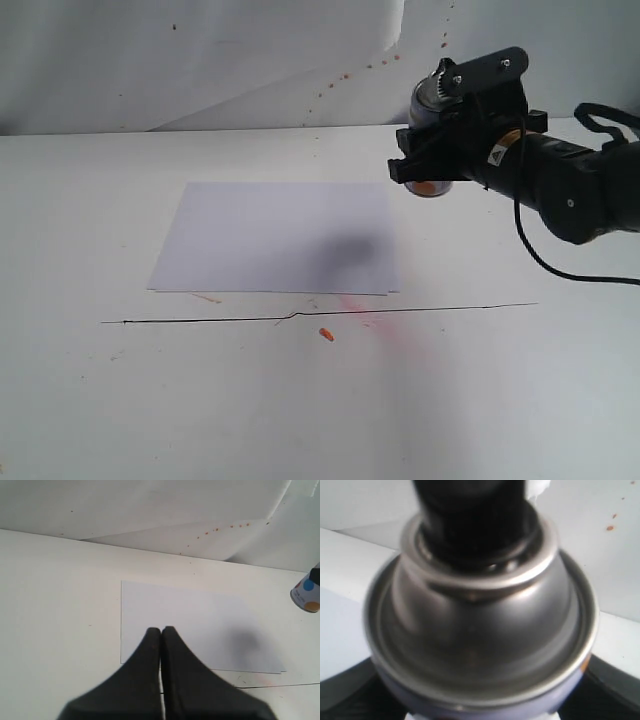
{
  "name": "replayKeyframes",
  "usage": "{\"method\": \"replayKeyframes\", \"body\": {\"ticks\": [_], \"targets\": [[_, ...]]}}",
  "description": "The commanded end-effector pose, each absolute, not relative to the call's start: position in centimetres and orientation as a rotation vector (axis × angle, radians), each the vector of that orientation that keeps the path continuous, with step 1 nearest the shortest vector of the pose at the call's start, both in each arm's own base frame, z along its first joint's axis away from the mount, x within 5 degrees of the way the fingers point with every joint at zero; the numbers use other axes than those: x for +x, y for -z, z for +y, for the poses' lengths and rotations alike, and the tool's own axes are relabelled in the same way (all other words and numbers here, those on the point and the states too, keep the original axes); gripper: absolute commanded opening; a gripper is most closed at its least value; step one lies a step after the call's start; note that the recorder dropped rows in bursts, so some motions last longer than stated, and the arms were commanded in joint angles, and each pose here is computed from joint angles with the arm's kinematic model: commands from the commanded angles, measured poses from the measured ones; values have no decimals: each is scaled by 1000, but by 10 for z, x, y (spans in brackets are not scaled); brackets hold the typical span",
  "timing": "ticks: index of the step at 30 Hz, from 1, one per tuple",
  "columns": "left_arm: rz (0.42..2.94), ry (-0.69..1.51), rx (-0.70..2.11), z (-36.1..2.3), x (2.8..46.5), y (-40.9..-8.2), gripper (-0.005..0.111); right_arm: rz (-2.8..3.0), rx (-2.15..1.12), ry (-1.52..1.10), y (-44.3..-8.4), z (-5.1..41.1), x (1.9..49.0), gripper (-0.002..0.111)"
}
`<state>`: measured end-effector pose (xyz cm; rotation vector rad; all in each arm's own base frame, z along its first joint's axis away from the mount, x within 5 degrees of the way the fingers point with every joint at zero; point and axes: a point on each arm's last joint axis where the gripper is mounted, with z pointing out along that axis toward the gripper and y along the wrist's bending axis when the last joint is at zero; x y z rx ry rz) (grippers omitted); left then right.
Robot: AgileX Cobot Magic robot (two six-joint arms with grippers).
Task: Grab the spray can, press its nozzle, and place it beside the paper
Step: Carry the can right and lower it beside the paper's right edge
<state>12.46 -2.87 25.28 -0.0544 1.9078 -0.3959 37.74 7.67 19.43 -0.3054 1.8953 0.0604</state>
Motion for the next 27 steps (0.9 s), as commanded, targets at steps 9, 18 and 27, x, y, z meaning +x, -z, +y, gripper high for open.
{"method": "replayKeyframes", "body": {"ticks": [9,18,27], "targets": [[1903,408,-69,-28,123,-253,0,1879,-266,-63,-169,75,385,0],[1903,408,-69,-28,123,-253,0,1931,-251,-46,-142,72,395,0],[1903,408,-69,-28,123,-253,0,1928,-236,-15,-121,70,398,0]]}}
